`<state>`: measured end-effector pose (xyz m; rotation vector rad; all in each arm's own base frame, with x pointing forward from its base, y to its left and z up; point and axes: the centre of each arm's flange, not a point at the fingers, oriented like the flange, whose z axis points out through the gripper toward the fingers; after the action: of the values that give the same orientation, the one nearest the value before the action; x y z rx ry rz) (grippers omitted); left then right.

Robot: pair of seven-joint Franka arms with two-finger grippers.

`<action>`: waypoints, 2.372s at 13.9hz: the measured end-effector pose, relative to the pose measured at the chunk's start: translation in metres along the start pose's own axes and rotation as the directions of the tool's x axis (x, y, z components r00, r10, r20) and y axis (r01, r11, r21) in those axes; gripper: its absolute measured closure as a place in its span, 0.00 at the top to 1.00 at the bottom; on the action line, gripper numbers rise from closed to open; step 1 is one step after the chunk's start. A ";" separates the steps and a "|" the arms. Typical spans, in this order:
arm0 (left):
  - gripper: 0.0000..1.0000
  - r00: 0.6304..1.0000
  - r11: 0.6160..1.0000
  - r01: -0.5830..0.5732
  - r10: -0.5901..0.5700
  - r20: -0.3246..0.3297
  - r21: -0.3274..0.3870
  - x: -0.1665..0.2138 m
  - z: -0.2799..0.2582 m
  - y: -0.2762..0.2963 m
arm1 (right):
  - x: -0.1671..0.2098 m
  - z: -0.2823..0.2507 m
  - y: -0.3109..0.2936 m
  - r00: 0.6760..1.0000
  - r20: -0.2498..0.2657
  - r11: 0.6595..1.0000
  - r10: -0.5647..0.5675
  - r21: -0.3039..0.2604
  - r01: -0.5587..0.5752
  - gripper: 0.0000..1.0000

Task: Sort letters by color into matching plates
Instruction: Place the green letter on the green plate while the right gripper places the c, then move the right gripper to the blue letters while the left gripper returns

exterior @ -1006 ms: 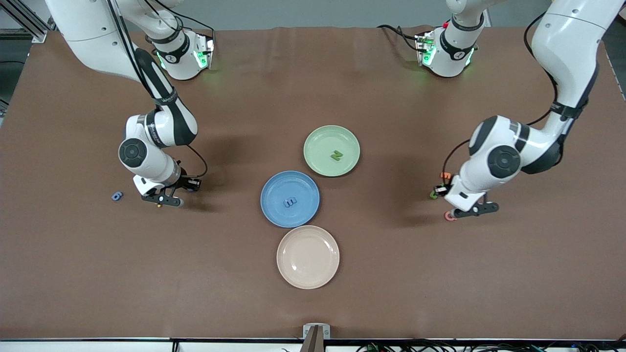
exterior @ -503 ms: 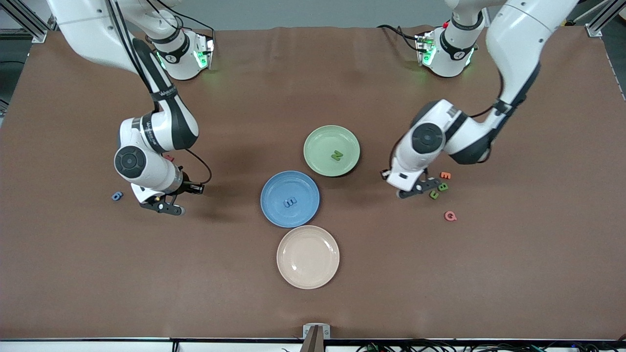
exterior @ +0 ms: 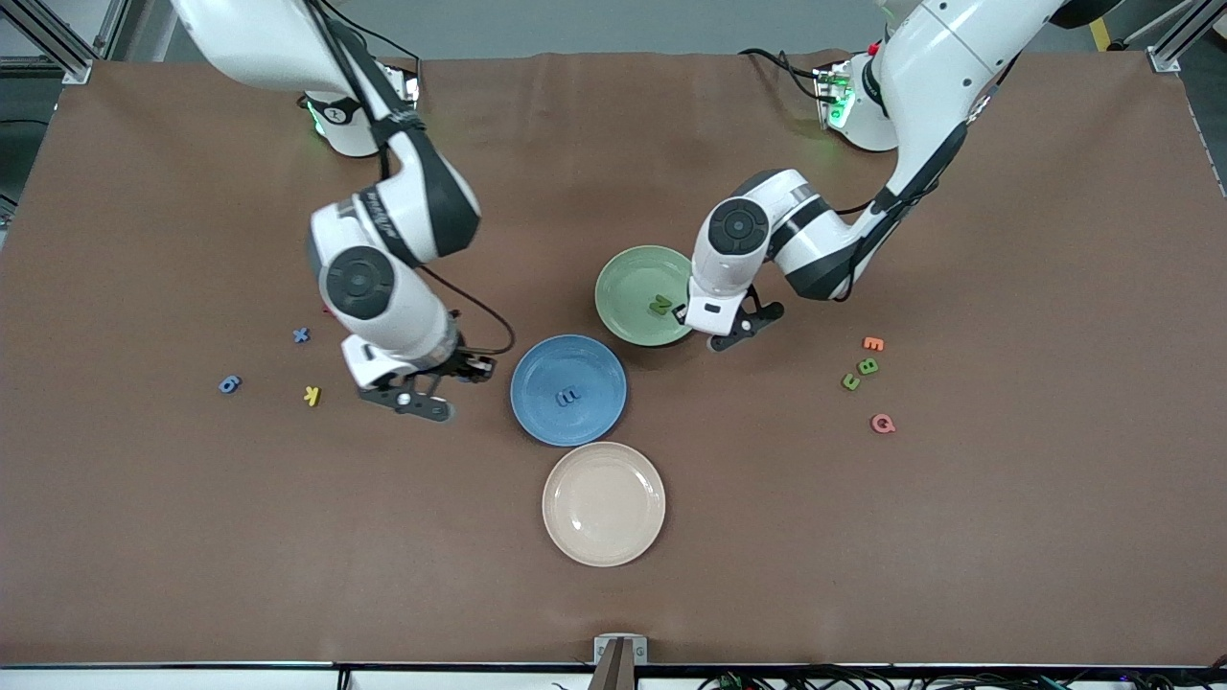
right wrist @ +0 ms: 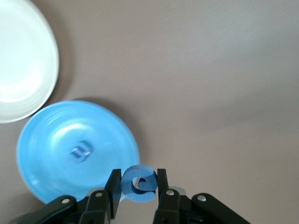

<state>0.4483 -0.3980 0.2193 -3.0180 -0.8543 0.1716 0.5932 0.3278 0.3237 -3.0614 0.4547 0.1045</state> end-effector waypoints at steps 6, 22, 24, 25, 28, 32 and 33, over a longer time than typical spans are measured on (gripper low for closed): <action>0.53 0.992 0.992 0.119 -0.118 0.045 -0.035 -0.054 0.020 0.019 | -0.020 0.046 -0.054 0.999 -0.037 0.997 -0.039 0.070 0.041 0.35; 1.00 0.974 0.989 -0.146 0.145 -0.172 0.003 0.254 -0.086 -0.104 | 0.002 -0.041 0.002 0.997 0.072 0.999 -0.040 -0.032 0.042 1.00; 1.00 0.965 0.980 -0.194 0.197 -0.175 0.036 0.272 -0.091 -0.133 | 0.036 -0.077 0.068 0.985 0.131 0.991 -0.117 -0.043 0.123 1.00; 1.00 0.963 0.978 -0.201 0.207 -0.171 0.050 0.279 -0.091 -0.149 | 0.054 -0.090 0.106 0.978 0.157 0.989 -0.138 -0.038 0.145 1.00; 1.00 0.969 0.979 -0.185 0.195 -0.149 0.083 0.285 -0.081 -0.183 | 0.089 -0.096 0.207 0.965 0.197 0.984 -0.174 -0.009 0.179 1.00; 1.00 0.976 0.981 -0.164 0.177 -0.126 0.105 0.278 -0.068 -0.200 | 0.113 -0.081 0.329 0.956 0.190 0.972 -0.223 -0.036 0.233 1.00; 1.00 0.979 0.983 -0.152 0.165 -0.124 0.106 0.278 -0.066 -0.203 | 0.118 -0.073 0.356 0.956 0.166 0.967 -0.242 -0.039 0.251 1.00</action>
<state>0.5844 -0.0776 0.2621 -2.9657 -0.5784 0.0107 0.6061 -0.0505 0.3755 -3.1036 0.0597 0.3563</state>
